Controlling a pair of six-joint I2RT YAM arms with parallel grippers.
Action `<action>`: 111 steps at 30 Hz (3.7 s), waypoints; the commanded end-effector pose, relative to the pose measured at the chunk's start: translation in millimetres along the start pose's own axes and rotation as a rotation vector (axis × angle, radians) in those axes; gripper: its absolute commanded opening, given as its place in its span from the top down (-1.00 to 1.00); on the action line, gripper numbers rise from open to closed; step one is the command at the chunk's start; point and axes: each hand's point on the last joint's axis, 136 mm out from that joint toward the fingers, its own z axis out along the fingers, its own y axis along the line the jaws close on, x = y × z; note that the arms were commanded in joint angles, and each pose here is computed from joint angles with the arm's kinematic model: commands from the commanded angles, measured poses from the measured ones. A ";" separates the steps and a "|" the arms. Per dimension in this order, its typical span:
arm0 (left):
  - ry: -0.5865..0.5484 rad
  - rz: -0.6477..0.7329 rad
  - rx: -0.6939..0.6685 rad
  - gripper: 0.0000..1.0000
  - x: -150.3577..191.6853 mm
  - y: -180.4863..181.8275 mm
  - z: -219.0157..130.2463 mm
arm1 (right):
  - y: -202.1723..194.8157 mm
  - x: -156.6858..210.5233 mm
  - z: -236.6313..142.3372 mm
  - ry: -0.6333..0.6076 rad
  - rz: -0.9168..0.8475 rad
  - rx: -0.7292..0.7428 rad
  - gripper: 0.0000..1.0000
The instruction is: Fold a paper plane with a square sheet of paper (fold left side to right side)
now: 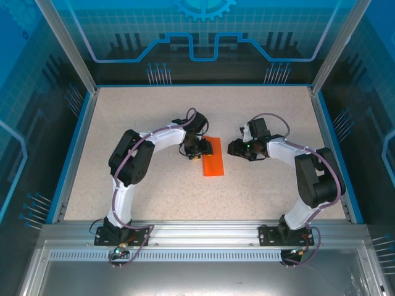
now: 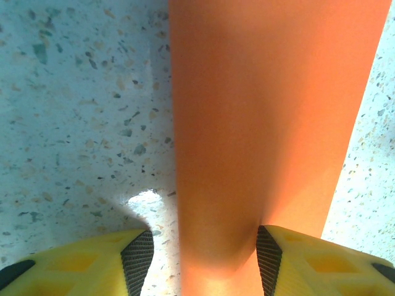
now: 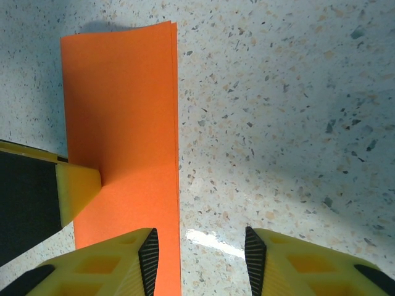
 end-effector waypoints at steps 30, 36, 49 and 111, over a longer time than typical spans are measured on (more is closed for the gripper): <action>0.104 0.008 -0.175 -0.11 26.1 45.3 49.9 | 24.5 3.2 2.2 0.007 -0.043 -0.059 0.14; 0.107 0.010 -0.179 -0.11 26.8 45.7 50.2 | 27.5 4.9 5.2 0.020 -0.044 -0.072 0.14; 0.111 0.015 -0.184 -0.11 27.7 45.4 51.1 | 33.8 6.8 9.7 0.035 -0.050 -0.086 0.16; 0.015 0.121 0.235 0.71 12.3 -32.3 -5.4 | -1.8 56.6 65.2 0.310 0.035 0.101 0.70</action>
